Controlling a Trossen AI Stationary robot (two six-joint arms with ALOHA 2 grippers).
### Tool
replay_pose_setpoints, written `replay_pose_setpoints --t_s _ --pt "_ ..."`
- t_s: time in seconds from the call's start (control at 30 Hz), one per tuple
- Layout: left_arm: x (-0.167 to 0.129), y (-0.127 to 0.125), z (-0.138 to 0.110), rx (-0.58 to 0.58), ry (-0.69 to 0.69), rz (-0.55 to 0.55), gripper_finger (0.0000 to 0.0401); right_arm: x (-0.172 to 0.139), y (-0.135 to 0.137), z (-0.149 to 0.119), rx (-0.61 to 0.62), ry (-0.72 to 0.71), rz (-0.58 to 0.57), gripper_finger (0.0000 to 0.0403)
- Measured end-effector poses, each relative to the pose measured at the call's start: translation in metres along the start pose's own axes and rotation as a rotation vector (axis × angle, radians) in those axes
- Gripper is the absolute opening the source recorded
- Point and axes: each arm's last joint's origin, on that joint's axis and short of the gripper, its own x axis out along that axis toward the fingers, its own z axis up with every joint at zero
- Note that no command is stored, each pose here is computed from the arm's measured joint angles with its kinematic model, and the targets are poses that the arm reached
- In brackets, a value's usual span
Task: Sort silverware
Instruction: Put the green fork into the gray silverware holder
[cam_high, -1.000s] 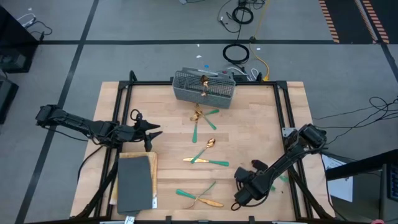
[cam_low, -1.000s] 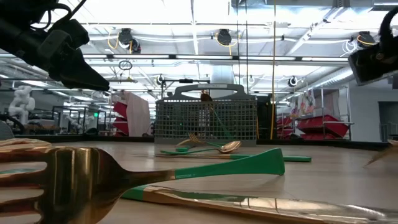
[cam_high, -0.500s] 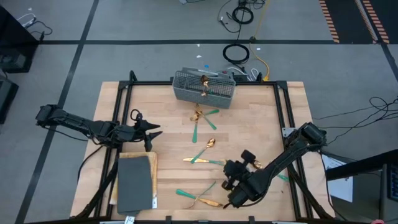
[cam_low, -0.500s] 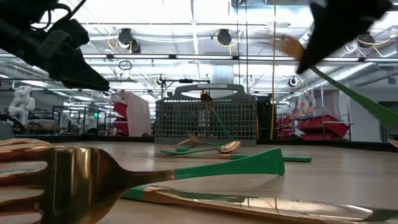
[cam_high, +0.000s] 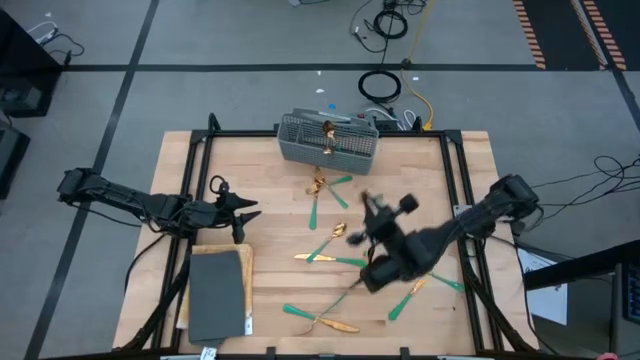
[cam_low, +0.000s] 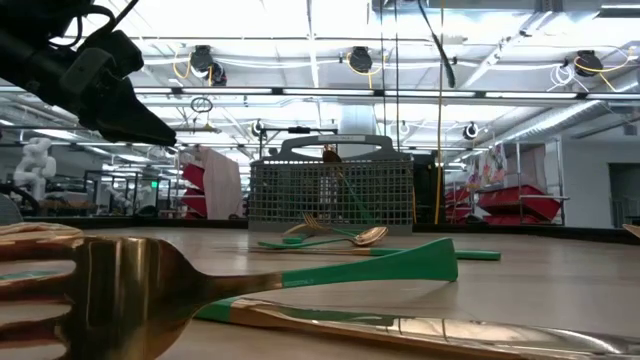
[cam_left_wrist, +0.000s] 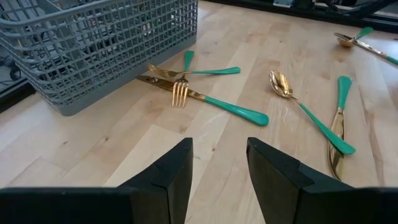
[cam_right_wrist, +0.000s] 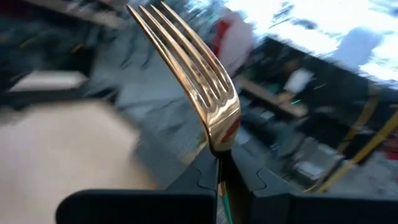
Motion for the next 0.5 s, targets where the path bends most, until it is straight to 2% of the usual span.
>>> replay_pose_setpoints --t_s 0.1,0.27,0.37,0.5 --pt "0.0 0.0 0.0 0.001 0.0 0.0 0.0157 0.019 -0.025 0.004 0.068 -0.005 -0.077 0.0" --pt "0.0 0.0 0.0 0.002 0.001 0.0 0.0157 0.038 -0.057 -0.006 0.158 0.012 -0.153 0.0" --pt "0.0 0.0 0.0 0.007 0.001 0.001 0.0157 0.04 -0.064 -0.011 0.199 0.013 -0.169 0.0" --pt "0.0 0.0 0.0 0.006 -0.001 0.0 0.0157 0.042 -0.068 -0.009 0.179 0.018 -0.175 0.0"
